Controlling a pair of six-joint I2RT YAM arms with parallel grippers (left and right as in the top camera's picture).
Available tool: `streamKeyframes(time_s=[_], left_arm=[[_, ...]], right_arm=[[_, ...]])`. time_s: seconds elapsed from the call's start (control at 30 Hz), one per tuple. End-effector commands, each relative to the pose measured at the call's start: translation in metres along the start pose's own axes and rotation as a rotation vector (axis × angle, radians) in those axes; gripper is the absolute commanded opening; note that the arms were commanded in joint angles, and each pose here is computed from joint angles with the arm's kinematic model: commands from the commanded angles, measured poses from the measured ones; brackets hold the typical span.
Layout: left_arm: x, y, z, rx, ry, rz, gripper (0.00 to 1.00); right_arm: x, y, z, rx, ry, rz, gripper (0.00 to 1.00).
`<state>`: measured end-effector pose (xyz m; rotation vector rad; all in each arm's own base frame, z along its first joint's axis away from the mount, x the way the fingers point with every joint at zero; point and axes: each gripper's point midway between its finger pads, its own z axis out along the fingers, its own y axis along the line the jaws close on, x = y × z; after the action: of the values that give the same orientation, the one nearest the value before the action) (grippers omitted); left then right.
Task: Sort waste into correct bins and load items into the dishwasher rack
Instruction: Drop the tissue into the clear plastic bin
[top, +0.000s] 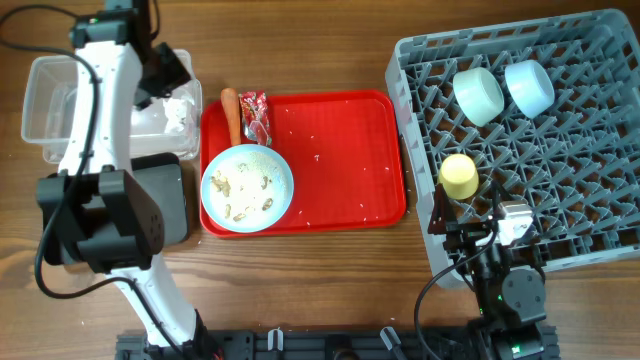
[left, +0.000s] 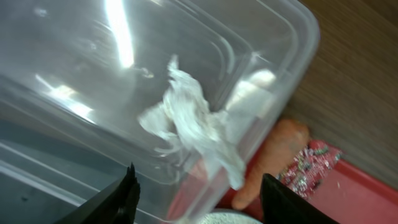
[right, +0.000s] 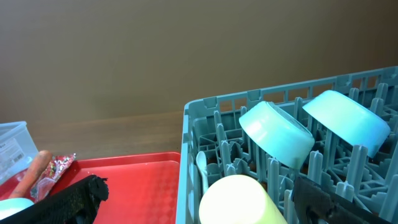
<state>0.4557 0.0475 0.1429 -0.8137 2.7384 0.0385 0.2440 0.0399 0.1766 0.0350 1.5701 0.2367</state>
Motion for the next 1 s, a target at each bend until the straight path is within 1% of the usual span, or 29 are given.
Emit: streamKeyframes(time_s=[0.0, 0.1, 0.2, 0.27, 0.37, 0.47, 0.5, 0.53, 0.6, 0.67, 0.8, 0.83, 0.9, 0.93, 0.97], left_arm=[[0.013, -0.024, -0.008, 0.024, -0.001, 0.087, 0.64], [0.017, -0.031, -0.008, 0.024, -0.003, 0.105, 0.65], [0.015, -0.024, -0.009, -0.033, -0.027, 0.115, 0.65], [0.015, -0.023, -0.007, -0.042, -0.028, 0.115, 0.58], [0.014, -0.013, 0.005, -0.107, -0.032, 0.119, 0.57], [0.020, -0.011, 0.023, -0.120, -0.011, 0.123, 0.39], [0.020, -0.012, 0.025, -0.120, -0.010, 0.123, 0.27], [0.018, -0.013, 0.025, -0.116, -0.017, 0.122, 0.24], [0.015, -0.015, 0.025, -0.107, -0.032, 0.119, 0.24], [0.014, -0.016, 0.027, -0.105, -0.036, 0.119, 0.28], [0.018, -0.015, 0.044, -0.125, -0.006, 0.124, 0.27], [0.018, -0.015, 0.046, -0.129, -0.003, 0.126, 0.26], [0.018, -0.015, 0.049, -0.132, -0.003, 0.126, 0.15], [0.018, -0.015, 0.049, -0.131, -0.005, 0.125, 0.07], [0.017, -0.015, 0.047, -0.129, -0.008, 0.125, 0.04]], right_arm=[[-0.003, -0.001, -0.001, 0.002, -0.016, 0.015, 1.00], [-0.003, -0.001, -0.001, 0.002, -0.016, 0.015, 1.00], [-0.003, -0.001, -0.001, 0.002, -0.016, 0.015, 1.00], [-0.003, -0.001, -0.001, 0.002, -0.016, 0.015, 1.00], [-0.003, -0.001, -0.001, 0.002, -0.016, 0.015, 1.00], [-0.003, -0.001, -0.001, 0.002, -0.016, 0.015, 1.00], [-0.003, -0.001, -0.001, 0.002, -0.016, 0.016, 1.00], [-0.003, -0.001, -0.001, 0.002, -0.016, 0.016, 1.00], [-0.003, -0.001, -0.001, 0.002, -0.016, 0.015, 1.00], [-0.003, -0.001, -0.001, 0.002, -0.016, 0.016, 1.00], [-0.003, -0.001, -0.001, 0.002, -0.016, 0.016, 1.00], [-0.003, -0.001, -0.001, 0.002, -0.016, 0.016, 1.00], [-0.003, -0.001, -0.001, 0.002, -0.016, 0.016, 1.00], [-0.003, -0.001, -0.001, 0.002, -0.016, 0.015, 1.00], [-0.003, -0.001, -0.001, 0.002, -0.016, 0.015, 1.00]])
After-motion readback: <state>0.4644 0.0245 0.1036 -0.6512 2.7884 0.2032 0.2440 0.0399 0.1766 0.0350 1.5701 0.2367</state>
